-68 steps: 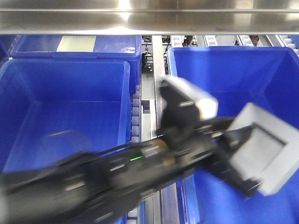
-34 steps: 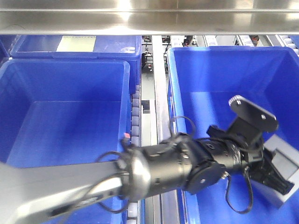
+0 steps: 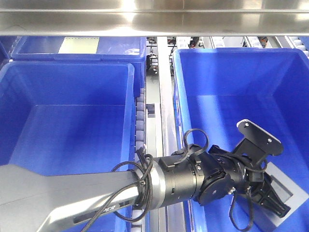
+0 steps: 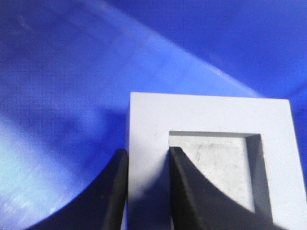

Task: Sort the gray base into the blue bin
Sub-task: 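Swing the left arm with the block over the farther-side blue bin, then lower the block into the bin and open the left gripper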

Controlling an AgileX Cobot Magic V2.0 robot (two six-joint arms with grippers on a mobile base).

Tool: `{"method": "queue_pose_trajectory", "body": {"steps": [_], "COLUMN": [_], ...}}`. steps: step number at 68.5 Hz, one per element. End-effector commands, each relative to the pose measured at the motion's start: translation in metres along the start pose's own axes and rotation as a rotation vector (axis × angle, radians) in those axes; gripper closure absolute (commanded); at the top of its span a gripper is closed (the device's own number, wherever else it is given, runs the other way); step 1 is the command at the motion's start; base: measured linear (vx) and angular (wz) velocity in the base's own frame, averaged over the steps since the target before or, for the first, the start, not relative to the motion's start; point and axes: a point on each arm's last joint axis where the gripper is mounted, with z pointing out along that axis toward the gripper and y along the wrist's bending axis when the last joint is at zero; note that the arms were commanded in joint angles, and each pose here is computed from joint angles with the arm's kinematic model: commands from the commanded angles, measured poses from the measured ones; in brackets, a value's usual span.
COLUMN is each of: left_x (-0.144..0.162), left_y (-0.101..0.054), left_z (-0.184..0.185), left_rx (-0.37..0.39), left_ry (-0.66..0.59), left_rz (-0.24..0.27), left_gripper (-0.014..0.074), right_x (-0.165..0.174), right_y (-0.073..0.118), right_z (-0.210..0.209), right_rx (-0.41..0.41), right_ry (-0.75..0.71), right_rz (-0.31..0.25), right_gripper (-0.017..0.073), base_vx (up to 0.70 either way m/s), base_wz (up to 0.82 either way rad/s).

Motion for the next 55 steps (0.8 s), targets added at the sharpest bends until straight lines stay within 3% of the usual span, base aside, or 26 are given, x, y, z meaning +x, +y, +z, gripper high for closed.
{"method": "queue_pose_trajectory", "body": {"steps": [1, 29, 45, 55], "left_x": [-0.038, -0.035, -0.038, -0.042], "left_y": [-0.009, -0.009, -0.010, -0.011], "left_z": [-0.031, -0.031, -0.040, -0.060], "left_rx": [0.027, 0.023, 0.024, 0.024], "left_ry": [-0.151, -0.114, -0.097, -0.069], "left_rz": [0.014, 0.014, 0.016, 0.017], "left_gripper": [0.0489, 0.0305, 0.0286, 0.0330], "right_x": [-0.002, -0.002, -0.002, -0.002], "right_y": [0.000, 0.000, 0.000, 0.000], "right_z": [0.000, 0.000, 0.000, 0.000], "right_rx": [0.006, 0.006, 0.006, 0.006], "right_ry": [-0.047, -0.047, -0.047, -0.047], "right_rz": [-0.019, -0.019, -0.019, -0.019], "right_gripper": [0.0564, 0.0564, 0.0564, 0.0564], "base_vx": [0.00, 0.00, 0.00, 0.00], "base_wz": [0.00, 0.00, 0.00, 0.00]}}
